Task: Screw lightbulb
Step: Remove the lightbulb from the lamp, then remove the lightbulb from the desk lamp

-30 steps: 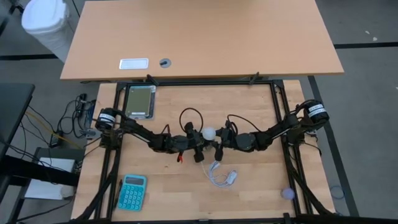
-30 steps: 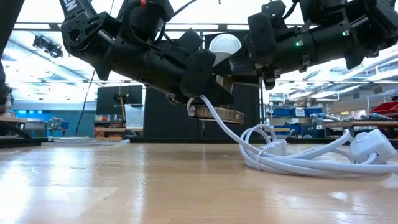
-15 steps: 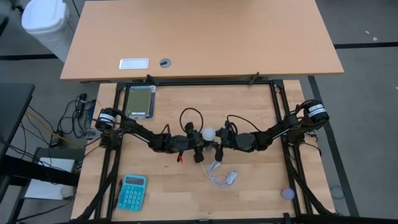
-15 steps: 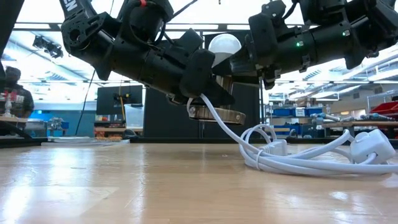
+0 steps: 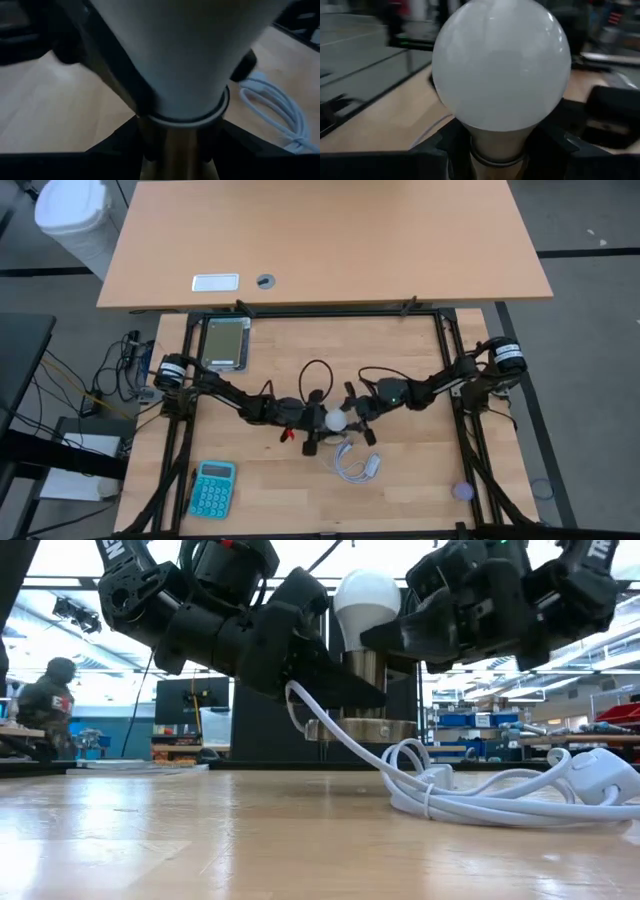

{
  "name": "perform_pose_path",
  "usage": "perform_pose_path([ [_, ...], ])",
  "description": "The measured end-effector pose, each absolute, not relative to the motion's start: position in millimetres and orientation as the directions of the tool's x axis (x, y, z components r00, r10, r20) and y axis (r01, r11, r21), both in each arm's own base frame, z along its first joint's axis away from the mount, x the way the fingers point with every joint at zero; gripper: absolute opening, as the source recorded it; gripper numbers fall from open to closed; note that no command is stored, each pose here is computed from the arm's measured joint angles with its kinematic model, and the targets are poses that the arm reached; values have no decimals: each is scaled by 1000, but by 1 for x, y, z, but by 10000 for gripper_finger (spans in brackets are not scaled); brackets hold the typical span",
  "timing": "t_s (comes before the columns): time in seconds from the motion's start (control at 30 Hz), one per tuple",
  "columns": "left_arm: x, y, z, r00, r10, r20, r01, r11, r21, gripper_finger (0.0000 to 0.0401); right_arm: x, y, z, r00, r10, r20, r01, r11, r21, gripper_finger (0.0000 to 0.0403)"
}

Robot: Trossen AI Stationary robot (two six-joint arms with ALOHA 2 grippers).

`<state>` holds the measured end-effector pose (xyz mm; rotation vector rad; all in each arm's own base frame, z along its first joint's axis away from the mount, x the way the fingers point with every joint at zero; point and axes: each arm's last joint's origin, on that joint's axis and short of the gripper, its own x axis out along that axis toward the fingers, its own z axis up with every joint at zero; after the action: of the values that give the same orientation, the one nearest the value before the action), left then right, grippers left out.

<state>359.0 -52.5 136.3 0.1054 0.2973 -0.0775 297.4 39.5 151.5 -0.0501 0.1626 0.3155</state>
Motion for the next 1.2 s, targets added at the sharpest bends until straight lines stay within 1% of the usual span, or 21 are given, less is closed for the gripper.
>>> perform_pose_path([
  [0.07,360,-53,137,955,-83,-285,117,988,105,188,297,34,152,911,381,-159,-393,918,-50,170],
  [0.27,361,-54,141,961,-115,-252,145,984,104,188,297,18,155,847,517,-122,-529,842,-105,170],
  [0.33,361,-53,141,961,-113,-252,141,985,98,188,297,12,155,848,516,-122,-528,844,-99,170],
  [0.43,361,-52,141,961,-101,-258,127,988,87,188,297,8,154,881,456,-125,-464,885,-43,178],
  [0.5,361,-52,140,960,-96,-263,122,989,85,188,297,10,154,879,461,-124,-466,885,-12,195],
  [0.6,360,-54,140,959,-101,-266,128,988,86,188,297,16,155,879,462,-122,-463,886,16,237],
  [0.73,360,-53,140,959,-96,-266,122,989,82,188,294,24,161,914,375,-152,-379,925,-1,295],
  [0.87,361,-54,143,965,-103,-241,123,990,69,188,286,32,172,958,203,-203,-214,976,-31,330],
  [1.0,361,-54,142,964,-94,-249,113,991,65,188,277,49,179,968,67,-240,-76,997,-31,335],
  [1.07,361,-54,143,964,-95,-247,114,991,64,188,275,60,181,974,48,-219,-51,999,-11,334],
  [1.2,361,-54,142,965,-78,-250,97,993,64,188,273,76,173,971,-69,-228,78,997,29,332],
])
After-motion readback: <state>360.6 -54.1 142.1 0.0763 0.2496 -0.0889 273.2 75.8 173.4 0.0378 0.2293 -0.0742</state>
